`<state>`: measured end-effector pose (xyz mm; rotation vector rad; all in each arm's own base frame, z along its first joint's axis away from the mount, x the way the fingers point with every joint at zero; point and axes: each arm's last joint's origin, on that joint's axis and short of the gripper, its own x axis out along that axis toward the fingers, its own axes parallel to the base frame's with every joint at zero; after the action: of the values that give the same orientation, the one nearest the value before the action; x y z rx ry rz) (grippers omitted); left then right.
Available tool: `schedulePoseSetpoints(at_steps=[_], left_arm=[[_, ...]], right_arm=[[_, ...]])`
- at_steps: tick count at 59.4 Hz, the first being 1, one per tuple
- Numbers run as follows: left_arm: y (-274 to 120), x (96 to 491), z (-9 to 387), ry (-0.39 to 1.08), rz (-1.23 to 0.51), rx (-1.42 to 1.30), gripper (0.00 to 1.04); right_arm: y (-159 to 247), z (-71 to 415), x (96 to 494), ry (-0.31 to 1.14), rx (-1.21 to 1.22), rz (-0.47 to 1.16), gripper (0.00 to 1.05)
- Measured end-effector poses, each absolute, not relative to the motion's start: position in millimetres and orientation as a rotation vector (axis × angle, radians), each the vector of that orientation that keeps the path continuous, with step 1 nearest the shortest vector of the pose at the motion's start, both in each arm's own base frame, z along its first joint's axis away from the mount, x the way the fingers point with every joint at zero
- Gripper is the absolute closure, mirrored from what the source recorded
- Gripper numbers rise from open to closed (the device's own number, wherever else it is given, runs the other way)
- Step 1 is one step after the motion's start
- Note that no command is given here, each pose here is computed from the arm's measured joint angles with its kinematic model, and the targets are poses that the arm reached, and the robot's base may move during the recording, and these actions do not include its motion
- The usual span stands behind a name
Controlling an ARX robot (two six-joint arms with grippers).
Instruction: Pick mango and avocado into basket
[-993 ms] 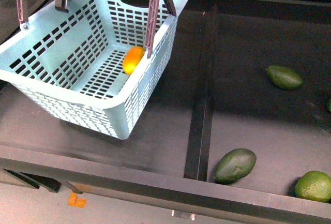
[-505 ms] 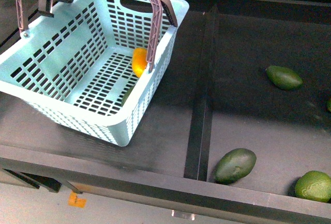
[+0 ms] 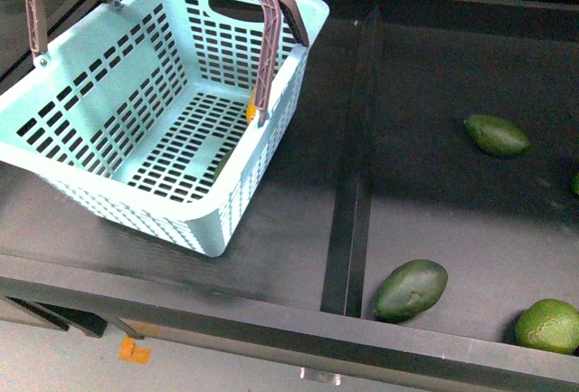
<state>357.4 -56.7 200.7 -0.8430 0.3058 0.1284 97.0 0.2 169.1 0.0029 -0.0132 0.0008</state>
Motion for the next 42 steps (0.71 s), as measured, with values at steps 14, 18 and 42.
schedulePoseSetpoints(at_steps=[14,18,42], left_arm=[[-27.4,280.8,201.6,-0.022,0.004,-0.113,0.79],[-24.3,266.0,192.7,0.001,-0.002,-0.065,0.91],[-0.8,188.2,174.1,0.009,-0.002,-0.015,1.02]], right_arm=[[0.3,169.1,97.0,-0.013,0.003,0.001,0.09],[0.3,169.1,97.0,-0.013,0.003,0.001,0.09],[0.3,169.1,97.0,-0.013,0.003,0.001,0.09]])
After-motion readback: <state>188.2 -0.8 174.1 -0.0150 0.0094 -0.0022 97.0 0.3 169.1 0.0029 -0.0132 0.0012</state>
